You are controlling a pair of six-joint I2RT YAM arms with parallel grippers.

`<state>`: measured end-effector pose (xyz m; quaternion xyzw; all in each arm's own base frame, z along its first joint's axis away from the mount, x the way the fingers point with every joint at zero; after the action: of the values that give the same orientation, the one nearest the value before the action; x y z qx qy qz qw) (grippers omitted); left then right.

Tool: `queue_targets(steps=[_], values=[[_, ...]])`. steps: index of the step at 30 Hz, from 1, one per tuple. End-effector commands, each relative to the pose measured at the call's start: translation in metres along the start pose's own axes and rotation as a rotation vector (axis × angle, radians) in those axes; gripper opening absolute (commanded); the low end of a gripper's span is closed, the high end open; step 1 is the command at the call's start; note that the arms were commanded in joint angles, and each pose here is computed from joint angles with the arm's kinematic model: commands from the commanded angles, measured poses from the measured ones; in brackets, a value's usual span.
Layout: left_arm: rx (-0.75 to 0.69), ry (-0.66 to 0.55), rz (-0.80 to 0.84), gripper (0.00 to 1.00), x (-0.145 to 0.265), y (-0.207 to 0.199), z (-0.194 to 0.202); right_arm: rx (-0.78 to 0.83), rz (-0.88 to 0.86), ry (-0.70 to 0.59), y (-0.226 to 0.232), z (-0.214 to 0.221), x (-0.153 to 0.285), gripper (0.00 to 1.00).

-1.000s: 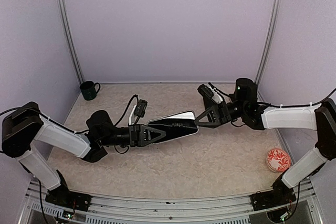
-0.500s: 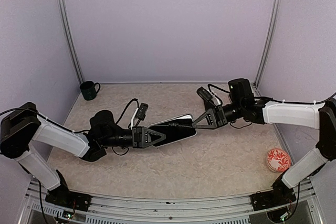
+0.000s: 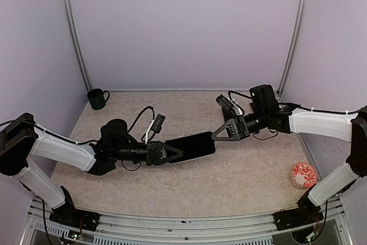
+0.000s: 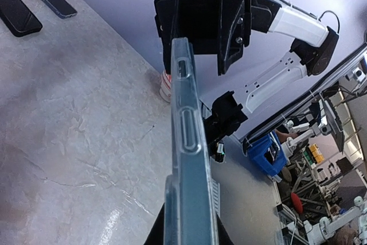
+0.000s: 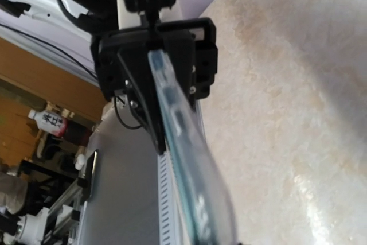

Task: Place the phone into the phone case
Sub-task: Pass from the left arm to the right

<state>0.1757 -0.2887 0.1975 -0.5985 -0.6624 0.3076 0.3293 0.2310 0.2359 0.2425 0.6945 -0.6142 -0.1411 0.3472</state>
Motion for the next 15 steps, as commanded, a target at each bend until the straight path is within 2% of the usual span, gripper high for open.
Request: queue_targets(steps=[1,10,15], values=[[-0.2,0.01,0.006,0.0,-0.005,-0.029,-0.013,0.096,0.023,-0.013,0.018,-0.019,0.007,0.39],[-0.332,0.097,-0.031,0.0,-0.005,-0.051,-0.01,0.15,0.035,0.043,0.016,-0.021,-0.007,0.42],[-0.365,0.126,-0.068,0.0,-0.005,-0.054,-0.008,0.242,-0.003,0.106,0.032,-0.022,-0.027,0.41]])
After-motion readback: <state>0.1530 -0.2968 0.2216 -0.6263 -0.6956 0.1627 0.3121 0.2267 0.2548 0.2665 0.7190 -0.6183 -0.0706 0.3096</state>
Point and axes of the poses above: each gripper's point midway between its finger pads, its own x axis back along the fingers, its own y axis along the line the jaws close on, z = x × y, the point moved 9 cm from there along x, back along the fingers, and after that the axes turned 8 degrees about x, right-handed, at the moved point
